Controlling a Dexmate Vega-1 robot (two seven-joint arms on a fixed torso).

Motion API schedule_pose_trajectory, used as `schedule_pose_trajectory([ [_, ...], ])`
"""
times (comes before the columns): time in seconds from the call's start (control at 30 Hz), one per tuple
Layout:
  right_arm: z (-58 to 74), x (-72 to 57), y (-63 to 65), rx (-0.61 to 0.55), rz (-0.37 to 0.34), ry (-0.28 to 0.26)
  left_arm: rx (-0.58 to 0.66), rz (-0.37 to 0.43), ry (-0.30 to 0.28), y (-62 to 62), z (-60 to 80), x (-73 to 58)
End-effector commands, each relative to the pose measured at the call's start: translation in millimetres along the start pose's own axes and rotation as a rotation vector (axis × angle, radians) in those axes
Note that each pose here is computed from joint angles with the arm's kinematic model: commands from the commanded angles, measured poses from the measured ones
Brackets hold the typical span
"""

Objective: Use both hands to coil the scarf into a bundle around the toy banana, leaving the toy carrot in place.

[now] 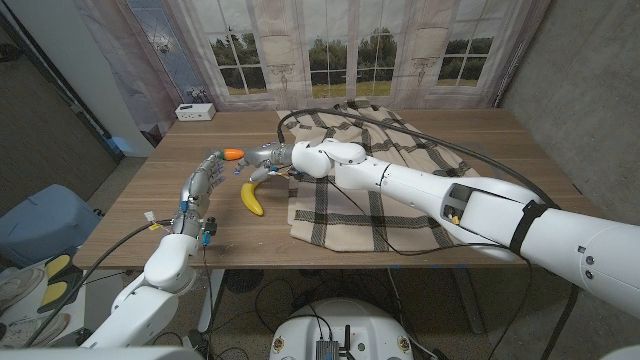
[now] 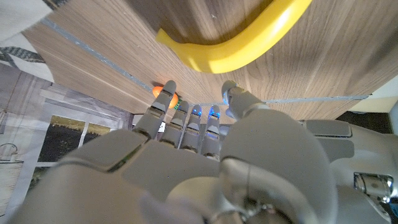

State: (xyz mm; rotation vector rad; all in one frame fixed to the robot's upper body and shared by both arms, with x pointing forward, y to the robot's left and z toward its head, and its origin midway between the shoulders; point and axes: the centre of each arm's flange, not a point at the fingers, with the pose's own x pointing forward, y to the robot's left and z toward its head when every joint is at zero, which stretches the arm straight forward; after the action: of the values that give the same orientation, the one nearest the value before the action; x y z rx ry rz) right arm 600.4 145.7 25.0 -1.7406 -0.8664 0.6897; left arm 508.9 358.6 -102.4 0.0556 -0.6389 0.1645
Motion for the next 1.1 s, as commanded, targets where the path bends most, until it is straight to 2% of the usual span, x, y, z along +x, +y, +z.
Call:
schedule_pose_trajectory([
  [0.03,6.9,4.9,7.4,-0.13,0.035,0.057,-0.018,0.002,0.001,0.1,-2.8,-3.6],
  [0.63,20.9,17.7,18.5,-0.252,0.044,0.023,-0.017,0.025,0.007,1.4,-1.5,-16.2],
  [0.93,24.5,27.4,24.5,-0.28,0.087,0.008,-0.018,0.029,0.015,3.0,-2.3,-17.5],
  [1.1,23.3,32.5,29.1,-0.299,0.117,0.03,-0.018,0.025,0.017,4.0,-2.5,-14.6],
])
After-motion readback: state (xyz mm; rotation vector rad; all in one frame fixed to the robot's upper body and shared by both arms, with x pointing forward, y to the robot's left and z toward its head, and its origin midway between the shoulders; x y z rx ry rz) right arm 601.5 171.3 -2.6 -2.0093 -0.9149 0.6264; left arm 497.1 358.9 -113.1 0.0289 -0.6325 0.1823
